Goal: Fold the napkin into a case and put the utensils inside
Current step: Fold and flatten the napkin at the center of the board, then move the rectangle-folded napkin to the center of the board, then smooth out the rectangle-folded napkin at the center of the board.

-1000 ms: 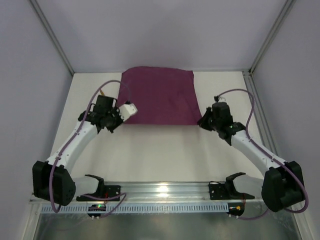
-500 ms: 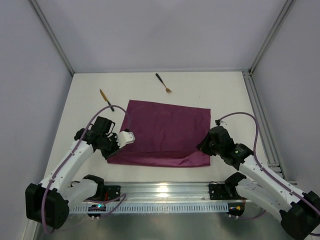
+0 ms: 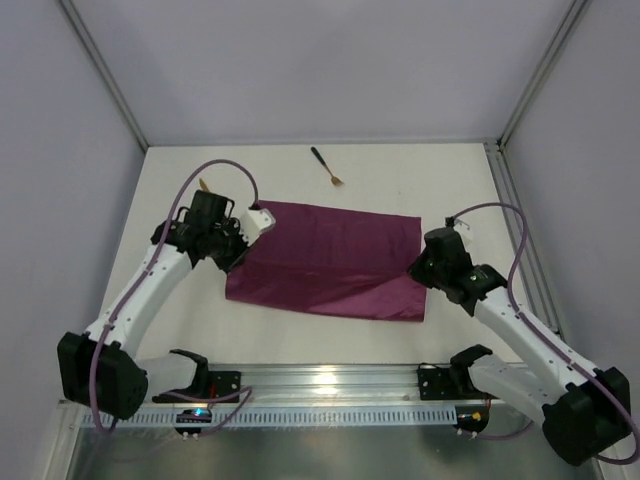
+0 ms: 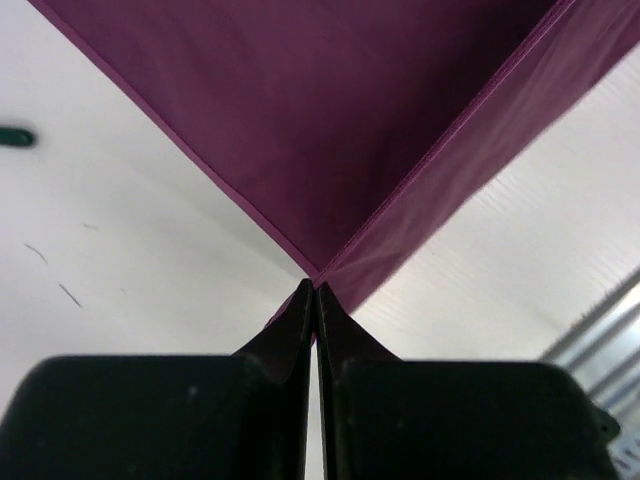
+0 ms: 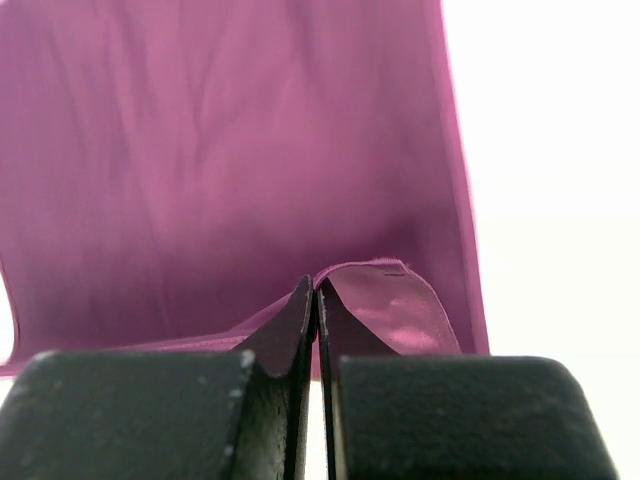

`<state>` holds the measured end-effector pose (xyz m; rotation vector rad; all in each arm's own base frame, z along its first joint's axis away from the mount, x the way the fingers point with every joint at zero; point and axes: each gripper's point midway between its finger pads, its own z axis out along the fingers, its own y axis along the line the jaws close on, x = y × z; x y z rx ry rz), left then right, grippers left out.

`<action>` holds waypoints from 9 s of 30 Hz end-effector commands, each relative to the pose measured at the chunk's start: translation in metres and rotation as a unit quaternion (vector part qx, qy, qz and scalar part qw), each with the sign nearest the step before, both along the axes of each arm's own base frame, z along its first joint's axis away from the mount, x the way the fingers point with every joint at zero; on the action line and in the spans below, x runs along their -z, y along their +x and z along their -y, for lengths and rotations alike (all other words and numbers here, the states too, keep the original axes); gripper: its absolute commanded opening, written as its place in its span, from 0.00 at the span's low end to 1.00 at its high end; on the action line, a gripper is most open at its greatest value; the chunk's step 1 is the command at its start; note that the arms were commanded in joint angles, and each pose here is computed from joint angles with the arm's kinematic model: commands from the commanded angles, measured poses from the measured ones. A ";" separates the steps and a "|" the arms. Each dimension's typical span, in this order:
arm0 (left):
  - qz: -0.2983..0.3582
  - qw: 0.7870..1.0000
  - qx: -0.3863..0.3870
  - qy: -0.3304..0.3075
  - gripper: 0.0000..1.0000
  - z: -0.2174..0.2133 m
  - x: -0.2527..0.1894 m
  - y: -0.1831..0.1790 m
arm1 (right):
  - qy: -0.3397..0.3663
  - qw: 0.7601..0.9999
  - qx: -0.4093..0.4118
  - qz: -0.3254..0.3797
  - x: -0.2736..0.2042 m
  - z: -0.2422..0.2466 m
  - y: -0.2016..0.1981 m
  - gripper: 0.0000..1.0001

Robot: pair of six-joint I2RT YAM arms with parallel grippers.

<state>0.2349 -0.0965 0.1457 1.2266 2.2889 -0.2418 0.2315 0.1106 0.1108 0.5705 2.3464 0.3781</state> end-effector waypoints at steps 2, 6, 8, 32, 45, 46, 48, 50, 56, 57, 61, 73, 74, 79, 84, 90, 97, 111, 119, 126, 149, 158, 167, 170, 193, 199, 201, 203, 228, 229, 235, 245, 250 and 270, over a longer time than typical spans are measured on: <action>0.062 0.994 -0.084 0.024 0.00 -0.003 -0.007 0.083 | -0.079 0.995 0.055 0.023 -0.002 0.048 0.056 0.04; 0.053 0.991 -0.111 0.044 0.00 0.003 0.020 0.136 | -0.111 0.992 0.060 0.003 0.008 0.060 0.094 0.04; 0.059 0.989 -0.123 0.051 0.00 0.004 0.023 0.156 | -0.115 0.991 0.063 -0.014 0.022 0.062 0.111 0.04; 0.083 0.980 -0.157 0.095 0.00 0.006 0.061 0.235 | -0.119 0.990 0.068 -0.041 0.054 0.068 0.190 0.04; 0.087 0.977 -0.172 0.093 0.00 0.008 0.074 0.251 | -0.118 0.988 0.084 -0.054 0.063 0.076 0.205 0.04; 0.086 0.977 -0.172 0.094 0.00 0.009 0.076 0.252 | -0.119 0.988 0.083 -0.053 0.062 0.077 0.207 0.04; 0.088 0.976 -0.175 0.095 0.00 0.009 0.078 0.255 | -0.117 0.988 0.079 -0.060 0.064 0.078 0.209 0.17; 0.089 0.975 -0.177 0.098 0.00 0.008 0.081 0.258 | -0.116 0.989 0.073 -0.055 0.060 0.081 0.216 0.29; 0.099 0.972 -0.194 0.084 0.39 0.011 0.076 0.268 | -0.120 0.991 0.040 -0.052 0.049 0.085 0.230 0.37; 0.100 0.973 -0.192 0.079 0.50 0.013 0.074 0.268 | -0.130 0.989 0.046 -0.051 0.046 0.089 0.231 0.37; 0.113 0.973 -0.191 0.063 0.69 0.017 0.057 0.269 | -0.140 0.988 0.050 -0.044 0.032 0.095 0.218 0.38; -0.008 0.973 -0.223 0.056 0.58 -0.024 0.042 0.149 | -0.065 0.991 -0.042 -0.110 0.064 0.052 0.104 0.50; -0.025 0.973 -0.223 0.050 0.58 -0.029 0.046 0.139 | -0.052 0.991 -0.052 -0.113 0.066 0.045 0.098 0.51; -0.076 0.970 -0.228 0.033 0.60 -0.041 0.067 0.103 | -0.044 0.988 -0.059 -0.133 0.083 0.035 0.076 0.50; -0.122 0.970 -0.212 0.004 0.59 -0.032 0.078 0.078 | -0.056 0.984 -0.044 -0.162 0.098 0.044 0.054 0.23; -0.146 0.968 -0.201 -0.033 0.59 -0.018 0.084 0.066 | -0.078 0.983 -0.022 -0.165 0.097 0.058 0.030 0.04; -0.162 0.961 -0.219 -0.037 0.52 -0.014 0.103 0.077 | -0.073 0.984 -0.011 -0.162 0.096 0.061 0.015 0.04; -0.208 0.958 -0.196 -0.022 0.00 -0.007 0.126 0.058 | -0.104 0.987 -0.012 -0.124 0.061 0.070 0.041 0.33; -0.236 0.961 -0.147 0.001 0.00 -0.016 0.114 0.015 | -0.097 0.991 -0.025 -0.089 0.035 0.074 0.105 0.37; -0.258 0.961 -0.091 0.030 0.33 -0.028 0.093 -0.030 | -0.087 0.992 -0.074 -0.050 0.018 0.059 0.145 0.24; -0.141 0.953 -0.260 -0.059 0.38 -0.030 0.098 0.200 | -0.102 0.979 -0.155 -0.084 0.067 0.045 0.218 0.17; -0.172 0.951 -0.253 -0.045 0.40 -0.031 0.126 0.178 | -0.103 0.976 -0.157 -0.108 0.087 0.046 0.213 0.17; -0.182 0.951 -0.242 -0.056 0.33 -0.022 0.119 0.170 | -0.119 0.976 -0.154 -0.095 0.071 0.051 0.208 0.22; -0.180 0.952 -0.240 -0.056 0.23 -0.023 0.118 0.168 | -0.128 0.976 -0.151 -0.091 0.064 0.053 0.207 0.22; -0.150 0.956 -0.243 -0.074 0.00 -0.020 0.103 0.177 | -0.131 0.972 -0.163 -0.111 0.076 0.044 0.197 0.25; -0.142 0.957 -0.243 -0.074 0.00 -0.020 0.098 0.178 | -0.137 0.971 -0.168 -0.099 0.068 0.040 0.200 0.25; -0.137 0.957 -0.243 -0.074 0.00 -0.021 0.096 0.179 | -0.138 0.970 -0.168 -0.107 0.074 0.041 0.202 0.25; -0.135 0.958 -0.244 -0.072 0.00 -0.022 0.095 0.179 | -0.141 0.969 -0.166 -0.114 0.079 0.042 0.203 0.25; -0.158 0.952 -0.256 -0.052 0.41 -0.027 0.118 0.179 | -0.132 0.970 -0.186 -0.085 0.056 0.033 0.205 0.04; -0.166 0.950 -0.259 -0.052 0.41 -0.026 0.123 0.178 | -0.131 0.970 -0.187 -0.080 0.052 0.032 0.206 0.04; -0.172 0.950 -0.256 -0.039 0.36 -0.022 0.135 0.178 | -0.127 0.971 -0.190 -0.068 0.041 0.029 0.206 0.04; -0.177 0.952 -0.245 -0.039 0.00 -0.021 0.142 0.177 | -0.133 0.971 -0.190 -0.058 0.032 0.031 0.206 0.04; -0.162 0.955 -0.244 -0.048 0.00 -0.020 0.132 0.176 | -0.138 0.971 -0.186 -0.055 0.027 0.034 0.205 0.04; -0.100 0.956 -0.262 -0.083 0.00 -0.017 0.102 0.191 | -0.130 0.974 -0.185 -0.034 0.007 0.030 0.196 0.04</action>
